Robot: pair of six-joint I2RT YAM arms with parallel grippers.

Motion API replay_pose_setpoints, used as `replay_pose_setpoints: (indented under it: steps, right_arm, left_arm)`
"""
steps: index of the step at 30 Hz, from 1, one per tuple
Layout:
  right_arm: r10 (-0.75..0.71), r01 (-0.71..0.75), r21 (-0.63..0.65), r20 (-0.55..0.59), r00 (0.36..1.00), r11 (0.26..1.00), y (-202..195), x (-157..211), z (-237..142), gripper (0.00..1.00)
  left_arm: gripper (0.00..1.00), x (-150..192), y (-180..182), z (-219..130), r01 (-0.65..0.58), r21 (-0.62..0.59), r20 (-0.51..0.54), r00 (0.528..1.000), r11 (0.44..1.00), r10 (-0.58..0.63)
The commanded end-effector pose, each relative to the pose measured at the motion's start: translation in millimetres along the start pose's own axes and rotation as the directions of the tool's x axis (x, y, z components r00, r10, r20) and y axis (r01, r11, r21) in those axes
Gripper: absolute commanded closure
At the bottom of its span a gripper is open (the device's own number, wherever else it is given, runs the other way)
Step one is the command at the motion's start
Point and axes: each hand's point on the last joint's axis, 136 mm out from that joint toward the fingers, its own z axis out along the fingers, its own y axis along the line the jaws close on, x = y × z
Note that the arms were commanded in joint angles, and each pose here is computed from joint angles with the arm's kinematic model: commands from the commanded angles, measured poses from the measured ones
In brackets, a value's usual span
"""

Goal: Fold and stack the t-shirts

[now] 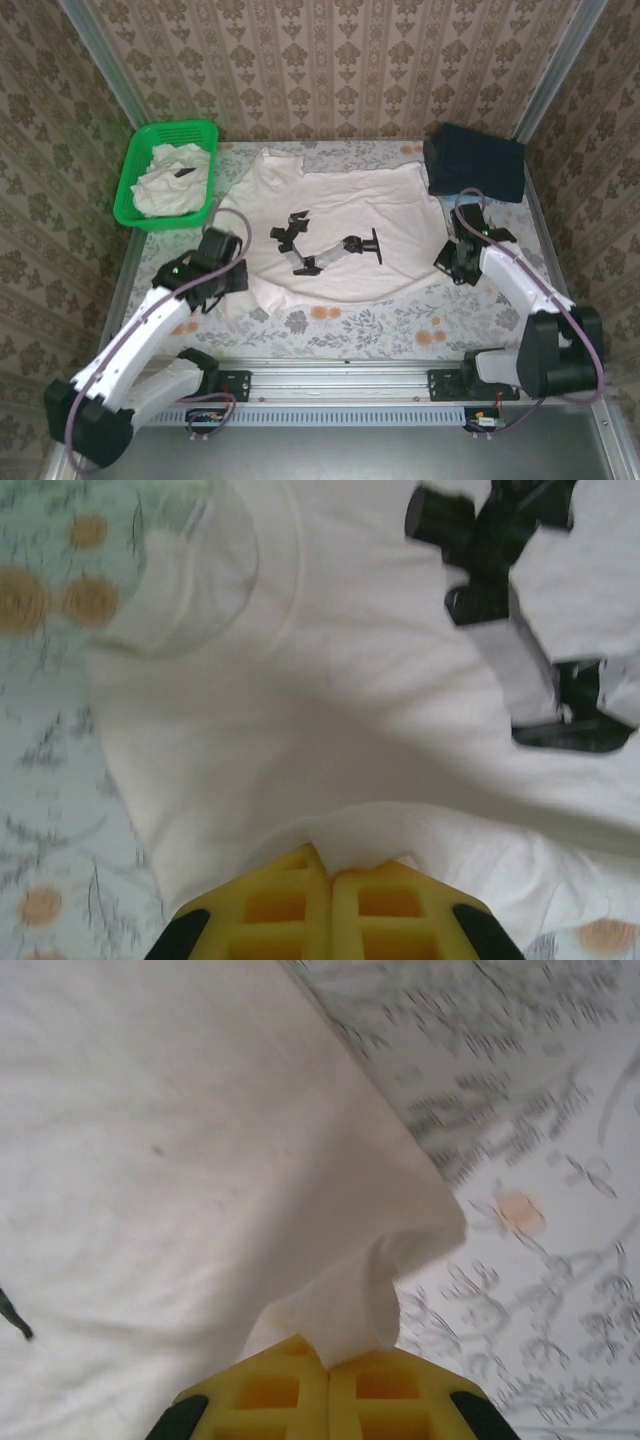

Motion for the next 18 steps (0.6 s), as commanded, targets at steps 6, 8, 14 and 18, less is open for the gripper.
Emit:
replay_pose_setpoints:
  steps: [6,8,14,18]
  right_arm:
    - [-0.054,0.054,0.034,0.011,0.998,0.998,32.5,-55.5,34.1,0.94]
    - [-0.061,0.061,0.031,-0.005,0.998,0.998,39.6,-62.1,42.4,0.94]
    - [-0.078,0.081,0.058,-0.036,0.996,0.995,44.3,-73.8,57.6,0.94]
    - [-0.075,0.076,0.06,-0.021,0.997,0.995,43.6,-81.1,54.5,0.94]
  left_arm:
    - [1.0,-68.5,-19.2,55.7,-0.13,0.076,-0.066,0.989,0.989,0.135]
    - [1.0,-73.4,-16.3,69.7,-0.126,0.071,-0.105,0.986,0.989,0.133]
    - [1.0,-93.8,-11.9,92.5,-0.128,0.057,-0.145,0.98,0.99,0.135]
    - [1.0,-109.0,-17.9,95.5,-0.138,0.073,-0.132,0.98,0.988,0.147]
